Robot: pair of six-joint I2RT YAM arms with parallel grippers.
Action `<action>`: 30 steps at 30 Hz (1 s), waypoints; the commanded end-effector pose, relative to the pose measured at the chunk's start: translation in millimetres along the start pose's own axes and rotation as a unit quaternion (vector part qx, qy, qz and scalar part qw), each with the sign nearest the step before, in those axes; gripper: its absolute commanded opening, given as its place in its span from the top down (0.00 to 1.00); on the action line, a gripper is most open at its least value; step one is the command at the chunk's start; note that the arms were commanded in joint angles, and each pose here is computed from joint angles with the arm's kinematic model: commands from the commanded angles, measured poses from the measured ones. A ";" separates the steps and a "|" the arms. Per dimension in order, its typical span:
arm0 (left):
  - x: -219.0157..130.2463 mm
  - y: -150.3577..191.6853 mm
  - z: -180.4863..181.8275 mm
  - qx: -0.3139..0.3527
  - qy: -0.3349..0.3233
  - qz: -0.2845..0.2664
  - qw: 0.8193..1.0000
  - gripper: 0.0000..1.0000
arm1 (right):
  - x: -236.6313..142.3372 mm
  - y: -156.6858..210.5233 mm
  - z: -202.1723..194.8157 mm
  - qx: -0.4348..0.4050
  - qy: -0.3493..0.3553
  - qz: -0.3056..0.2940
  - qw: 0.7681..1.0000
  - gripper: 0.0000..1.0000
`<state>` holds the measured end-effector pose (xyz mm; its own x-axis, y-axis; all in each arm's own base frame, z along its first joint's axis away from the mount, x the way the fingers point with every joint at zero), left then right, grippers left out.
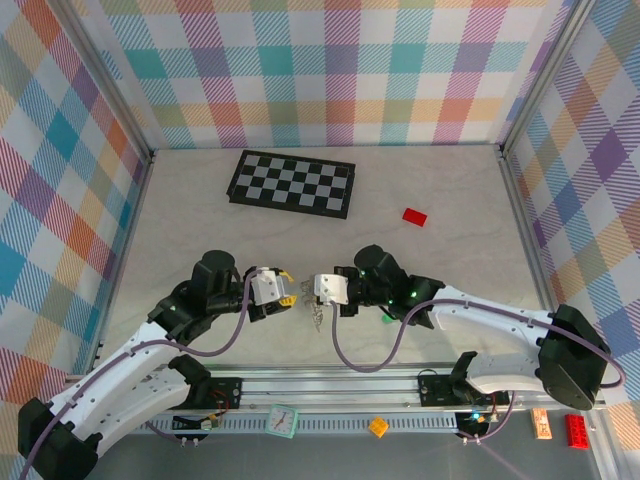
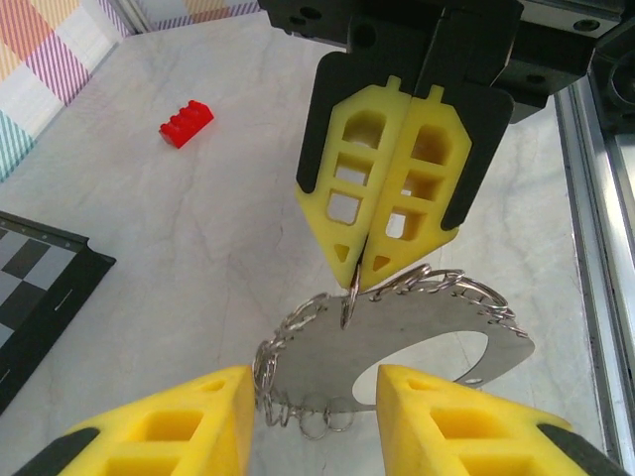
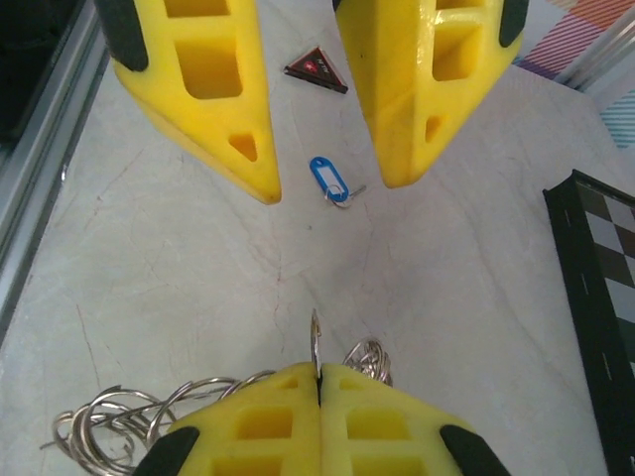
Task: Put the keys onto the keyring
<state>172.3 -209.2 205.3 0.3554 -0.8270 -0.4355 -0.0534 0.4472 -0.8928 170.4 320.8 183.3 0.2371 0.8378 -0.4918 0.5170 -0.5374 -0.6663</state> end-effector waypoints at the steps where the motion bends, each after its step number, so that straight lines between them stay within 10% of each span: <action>1: 2.8 8.4 -5.2 -0.010 0.012 0.014 1.000 0.65 | -4.4 -11.4 -9.8 -0.028 0.028 -0.018 0.999 1.00; 17: 5.5 -3.8 7.5 -0.094 -0.011 0.008 0.995 0.68 | 5.5 -2.1 -28.6 0.140 0.021 -0.005 0.990 1.00; 30: -35.5 -13.5 87.1 -0.208 -0.294 -0.063 0.931 0.67 | 27.9 -10.1 -87.0 0.304 0.088 -0.055 0.947 1.00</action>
<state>221.6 -176.5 217.1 0.6789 -0.6110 -0.4072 -0.3275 0.2444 -0.9127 223.8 342.3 193.1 0.3066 0.8354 -0.4562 0.0305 -0.4877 -0.8725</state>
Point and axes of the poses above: each hand's point on the last joint's axis, 136 mm out from that joint toward the fingers, its own x axis out along the fingers, its own z axis along the line the jaws close on, y = z × x, the point moved 2 cm from there along -x, back along the fingers, and after that the axes turned 12 degrees about -x, right-handed, at the moved point
